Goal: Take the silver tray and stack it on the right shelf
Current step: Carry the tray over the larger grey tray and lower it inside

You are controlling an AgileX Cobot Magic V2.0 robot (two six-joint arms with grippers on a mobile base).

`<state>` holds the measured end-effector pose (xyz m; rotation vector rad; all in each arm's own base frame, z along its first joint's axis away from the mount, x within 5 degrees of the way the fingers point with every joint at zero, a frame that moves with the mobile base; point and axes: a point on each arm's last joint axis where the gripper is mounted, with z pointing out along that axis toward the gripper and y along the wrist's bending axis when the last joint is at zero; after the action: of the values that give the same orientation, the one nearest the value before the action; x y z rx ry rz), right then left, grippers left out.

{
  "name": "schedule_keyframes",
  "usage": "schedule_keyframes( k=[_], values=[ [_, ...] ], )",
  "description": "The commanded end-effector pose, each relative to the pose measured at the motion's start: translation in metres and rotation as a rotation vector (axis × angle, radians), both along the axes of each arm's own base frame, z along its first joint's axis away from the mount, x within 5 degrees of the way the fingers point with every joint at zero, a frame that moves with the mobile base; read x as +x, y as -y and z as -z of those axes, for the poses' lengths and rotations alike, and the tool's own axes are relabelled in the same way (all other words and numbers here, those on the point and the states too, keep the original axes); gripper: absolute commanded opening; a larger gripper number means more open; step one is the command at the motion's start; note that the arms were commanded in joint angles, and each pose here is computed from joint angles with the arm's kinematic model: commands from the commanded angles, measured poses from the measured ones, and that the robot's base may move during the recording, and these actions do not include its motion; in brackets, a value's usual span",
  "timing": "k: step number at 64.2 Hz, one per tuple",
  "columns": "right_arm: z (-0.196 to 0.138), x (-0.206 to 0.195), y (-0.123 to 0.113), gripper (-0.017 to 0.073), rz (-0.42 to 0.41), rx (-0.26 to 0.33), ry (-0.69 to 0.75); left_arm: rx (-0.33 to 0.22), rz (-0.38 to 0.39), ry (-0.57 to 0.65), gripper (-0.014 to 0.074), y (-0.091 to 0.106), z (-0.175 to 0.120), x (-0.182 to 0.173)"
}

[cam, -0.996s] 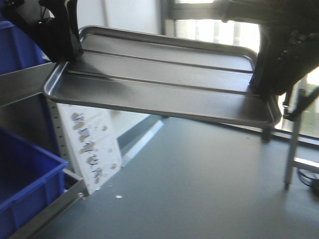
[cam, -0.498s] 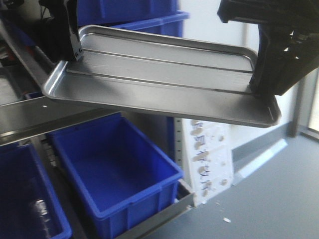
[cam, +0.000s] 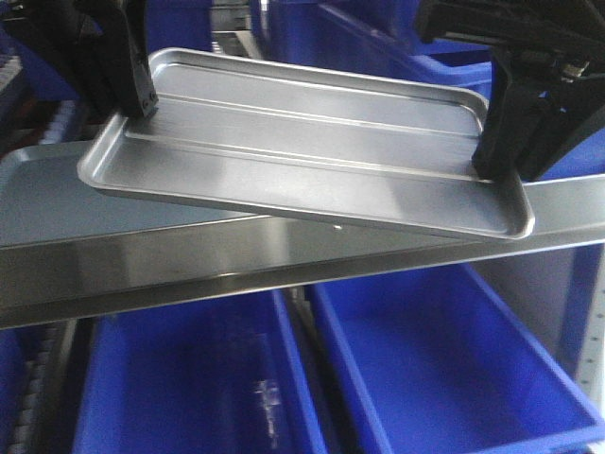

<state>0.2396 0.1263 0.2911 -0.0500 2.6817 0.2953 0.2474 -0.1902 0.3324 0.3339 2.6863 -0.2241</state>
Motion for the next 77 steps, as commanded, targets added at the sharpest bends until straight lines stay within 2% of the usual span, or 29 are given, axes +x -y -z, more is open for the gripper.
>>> schedule_keyframes(
  k=[1,77],
  values=[
    [-0.0189,-0.0001,0.0010,0.0057,-0.025,0.021,0.097,-0.058,0.016,0.087,-0.0094,-0.0021,-0.0249,-0.0050],
    [-0.0189,-0.0001,0.0010,0.0057,-0.025,0.021,0.097,-0.060,0.016,0.086,-0.0094,-0.0020,-0.0249,-0.0051]
  ],
)
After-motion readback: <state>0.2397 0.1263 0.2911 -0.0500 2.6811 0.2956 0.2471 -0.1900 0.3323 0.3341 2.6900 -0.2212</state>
